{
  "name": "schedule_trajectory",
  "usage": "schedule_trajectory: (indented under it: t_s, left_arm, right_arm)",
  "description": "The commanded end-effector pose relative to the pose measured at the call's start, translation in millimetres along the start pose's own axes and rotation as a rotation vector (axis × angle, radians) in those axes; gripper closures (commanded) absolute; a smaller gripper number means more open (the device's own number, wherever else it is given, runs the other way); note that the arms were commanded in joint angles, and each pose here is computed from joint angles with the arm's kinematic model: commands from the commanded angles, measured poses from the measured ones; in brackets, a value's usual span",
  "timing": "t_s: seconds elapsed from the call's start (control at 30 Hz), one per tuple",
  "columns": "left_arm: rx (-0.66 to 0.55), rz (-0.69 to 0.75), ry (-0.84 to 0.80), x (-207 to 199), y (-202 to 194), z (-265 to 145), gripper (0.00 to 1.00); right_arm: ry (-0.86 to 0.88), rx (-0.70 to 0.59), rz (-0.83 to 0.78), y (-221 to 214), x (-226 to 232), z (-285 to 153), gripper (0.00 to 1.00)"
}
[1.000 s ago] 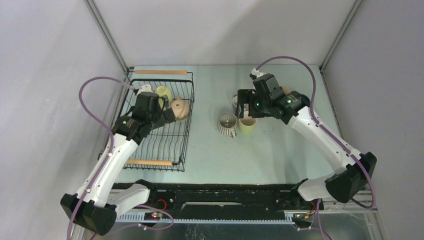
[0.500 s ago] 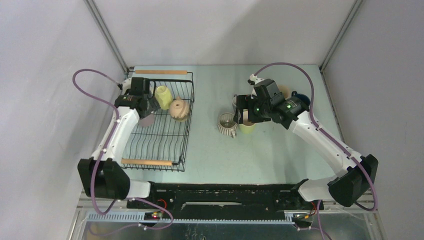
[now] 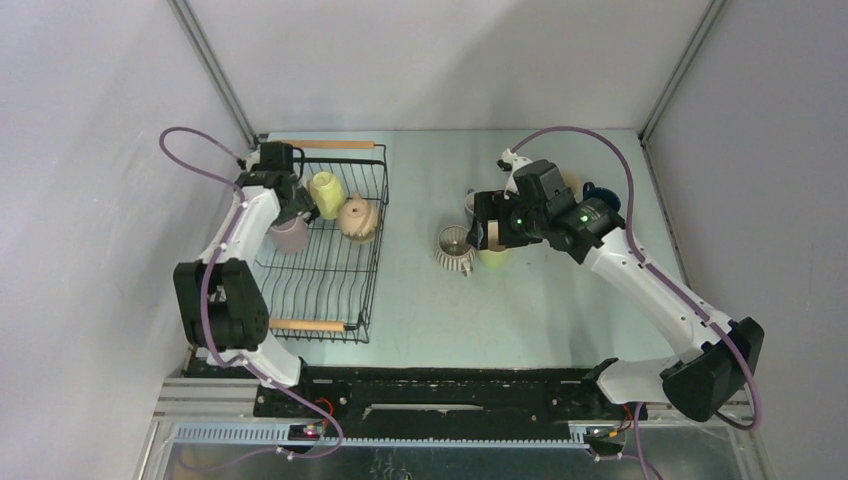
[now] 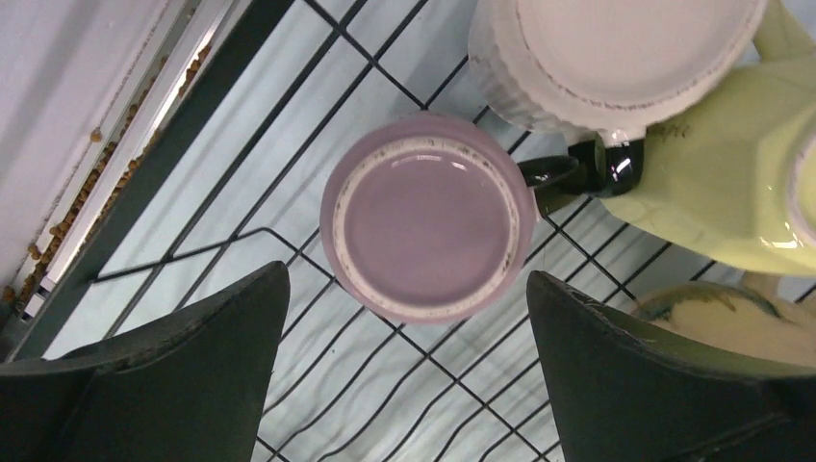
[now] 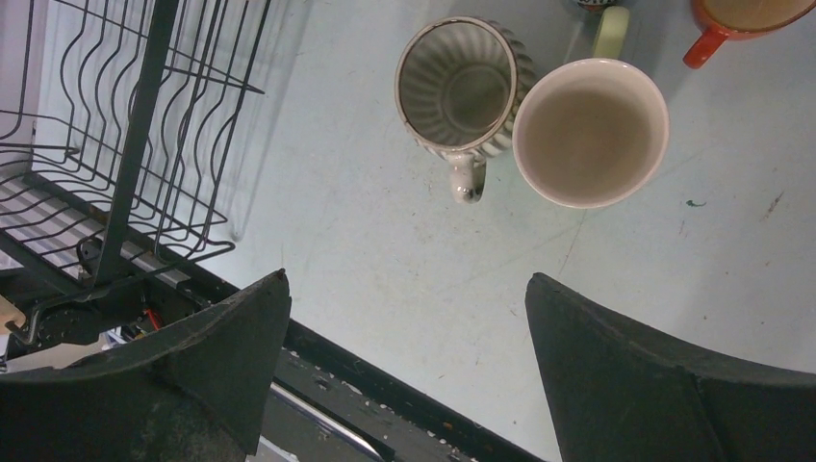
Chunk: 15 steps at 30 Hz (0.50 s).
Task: Unload the cups from the dish rack
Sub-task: Unload the cup from the dish rack.
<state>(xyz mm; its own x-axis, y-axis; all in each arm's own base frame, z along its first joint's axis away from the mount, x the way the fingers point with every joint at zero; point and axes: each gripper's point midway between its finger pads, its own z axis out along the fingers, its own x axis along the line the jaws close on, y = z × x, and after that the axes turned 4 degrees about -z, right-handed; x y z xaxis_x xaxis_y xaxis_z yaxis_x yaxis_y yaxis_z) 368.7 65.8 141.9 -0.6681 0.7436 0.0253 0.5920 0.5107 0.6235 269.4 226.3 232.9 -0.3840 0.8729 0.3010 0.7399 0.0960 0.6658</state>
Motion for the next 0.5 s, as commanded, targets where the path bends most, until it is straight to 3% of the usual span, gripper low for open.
schedule_trajectory:
  t_s: [0.0,0.47]
  left_arm:
    - [-0.04,-0.017,-0.013,-4,28,8,0.0]
    - [0.03,0.02,-0.039,-17,18,38,0.0]
  right_arm:
    - [0.026,-0.053,-0.017,9,0,-8,0.02]
    - [0.041,-0.046,-0.009,8,1,-3,0.02]
